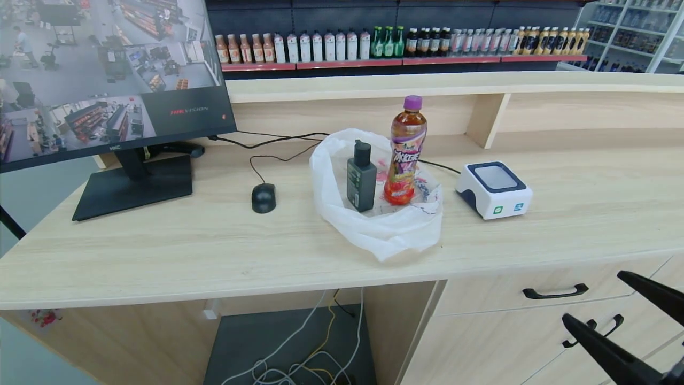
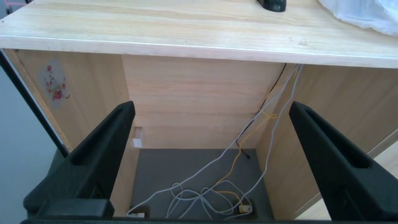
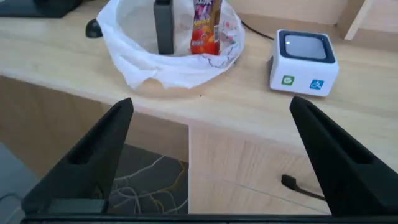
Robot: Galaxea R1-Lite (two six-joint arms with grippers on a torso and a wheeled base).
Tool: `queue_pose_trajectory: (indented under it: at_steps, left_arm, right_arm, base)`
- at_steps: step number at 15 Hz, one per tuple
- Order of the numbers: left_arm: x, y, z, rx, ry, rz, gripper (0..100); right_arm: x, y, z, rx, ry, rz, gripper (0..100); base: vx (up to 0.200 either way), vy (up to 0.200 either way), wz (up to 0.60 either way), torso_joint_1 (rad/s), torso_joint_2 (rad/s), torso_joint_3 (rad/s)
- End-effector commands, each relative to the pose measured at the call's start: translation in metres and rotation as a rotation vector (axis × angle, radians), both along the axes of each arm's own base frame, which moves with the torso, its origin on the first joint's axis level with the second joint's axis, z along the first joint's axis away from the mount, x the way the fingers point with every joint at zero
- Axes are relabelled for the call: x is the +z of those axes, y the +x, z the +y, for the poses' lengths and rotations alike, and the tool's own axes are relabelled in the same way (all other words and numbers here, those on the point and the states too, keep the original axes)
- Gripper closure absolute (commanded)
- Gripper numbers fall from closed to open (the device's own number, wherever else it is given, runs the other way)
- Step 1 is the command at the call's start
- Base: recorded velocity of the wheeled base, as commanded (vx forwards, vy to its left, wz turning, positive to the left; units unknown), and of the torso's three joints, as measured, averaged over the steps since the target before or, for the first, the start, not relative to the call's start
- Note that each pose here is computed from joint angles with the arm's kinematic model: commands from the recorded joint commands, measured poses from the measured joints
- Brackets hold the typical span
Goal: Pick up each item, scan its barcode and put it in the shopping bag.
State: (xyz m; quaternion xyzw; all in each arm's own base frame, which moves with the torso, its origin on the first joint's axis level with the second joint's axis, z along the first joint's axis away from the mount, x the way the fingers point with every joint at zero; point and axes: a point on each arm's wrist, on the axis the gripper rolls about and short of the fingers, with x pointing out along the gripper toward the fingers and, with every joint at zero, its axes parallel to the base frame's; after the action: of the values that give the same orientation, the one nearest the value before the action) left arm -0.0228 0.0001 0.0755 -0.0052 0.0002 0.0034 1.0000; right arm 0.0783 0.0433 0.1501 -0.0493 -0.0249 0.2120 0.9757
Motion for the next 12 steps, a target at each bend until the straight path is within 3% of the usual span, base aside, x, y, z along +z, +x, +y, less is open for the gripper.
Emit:
queue_pose_trajectory:
  at_steps: [1,5,7,9,11,12]
  left_arm:
    - [0.000,0.000,0.000,0.001,0.000,0.000,0]
    - [0.000,0.000,0.000,0.001,0.000,0.000,0]
    - [0.000,0.000,0.000,0.001,-0.002,0.000,0]
    - [0.000,0.000,0.000,0.001,-0.002,0.000,0]
    - [0.000,0.000,0.000,0.001,-0.003,0.000,0]
    - [0.000,0.000,0.000,0.001,-0.002,0.000,0]
  right_arm:
    - [-0.012,-0.038,-0.018,0.080,-0.010,0.002,0]
    - [-0.049,-0.074,-0.043,0.175,-0.123,0.050,0]
    - [-0.066,-0.087,-0.052,0.217,-0.143,0.061,0]
    - [-0.066,-0.089,-0.053,0.208,-0.143,0.069,0]
    - [-0.066,-0.089,-0.051,0.078,-0.126,0.114,0]
    - [-0.065,-0.089,-0.048,-0.074,-0.103,0.152,0]
  base:
    - [0.000,0.000,0.00,0.000,0.00,0.000]
    - [0.000,0.000,0.00,0.000,0.00,0.000]
    - [0.000,0.000,0.00,0.000,0.00,0.000]
    - [0.000,0.000,0.00,0.000,0.00,0.000]
    - [0.000,0.000,0.00,0.000,0.00,0.000]
    - [0.000,0.000,0.00,0.000,0.00,0.000]
